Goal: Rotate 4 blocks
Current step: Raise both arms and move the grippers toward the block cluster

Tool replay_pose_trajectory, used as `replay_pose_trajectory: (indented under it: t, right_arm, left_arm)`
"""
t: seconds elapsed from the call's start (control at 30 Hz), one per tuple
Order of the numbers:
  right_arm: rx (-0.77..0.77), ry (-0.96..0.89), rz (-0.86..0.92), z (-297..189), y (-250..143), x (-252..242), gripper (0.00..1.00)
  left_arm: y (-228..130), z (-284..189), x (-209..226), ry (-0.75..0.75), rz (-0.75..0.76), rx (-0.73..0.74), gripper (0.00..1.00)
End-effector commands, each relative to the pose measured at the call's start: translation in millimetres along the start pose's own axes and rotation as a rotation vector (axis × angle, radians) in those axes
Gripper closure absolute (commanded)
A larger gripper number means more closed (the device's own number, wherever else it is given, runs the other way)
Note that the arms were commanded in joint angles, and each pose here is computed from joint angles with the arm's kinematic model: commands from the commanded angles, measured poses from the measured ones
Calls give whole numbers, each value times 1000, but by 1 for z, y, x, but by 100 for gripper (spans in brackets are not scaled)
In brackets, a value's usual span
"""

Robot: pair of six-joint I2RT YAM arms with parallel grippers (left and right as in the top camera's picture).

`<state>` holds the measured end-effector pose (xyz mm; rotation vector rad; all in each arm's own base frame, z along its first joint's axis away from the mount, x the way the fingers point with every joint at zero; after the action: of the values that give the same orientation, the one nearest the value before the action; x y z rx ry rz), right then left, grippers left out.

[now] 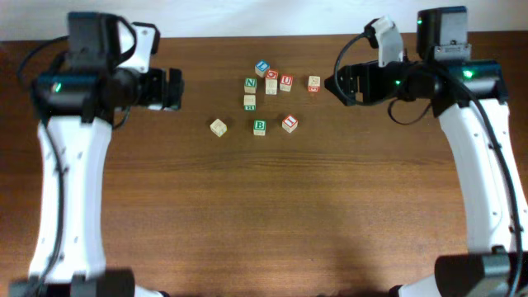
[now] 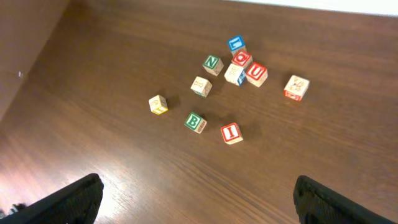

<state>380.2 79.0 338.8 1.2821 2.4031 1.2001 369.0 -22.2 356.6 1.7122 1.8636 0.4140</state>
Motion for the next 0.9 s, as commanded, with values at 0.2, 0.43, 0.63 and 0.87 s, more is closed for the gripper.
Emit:
replay_pose_trajectory:
  t: [0.2,0.43,0.63,0.87]
  right_arm:
    - [239,57,76,124,-23,13,2]
    - [314,-74,141,129,-36,-3,2]
    - [323,-86,160,126,-39,-9,2]
    - [330,-92,161,125,-40,-10,2]
  left_arm:
    - [-12,153,-11,-127,-10,270,1]
    - [-64,257,-8,-101,171,477,20]
    - [-95,286,-29,-6,329,551,30]
    - [-103,282,-24,94,214,591,85]
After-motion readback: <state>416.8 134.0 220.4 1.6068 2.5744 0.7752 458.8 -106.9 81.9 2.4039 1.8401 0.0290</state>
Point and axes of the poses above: each gripper's point midway between its finger pads, its own z axis out along the fingers, its own x axis along the line the jaws close on, y = z × x, the point moved 7 cm from there along -z, back along the fingers, and after that the axes turned 15 degrees about -z, right-handed, at the moved point
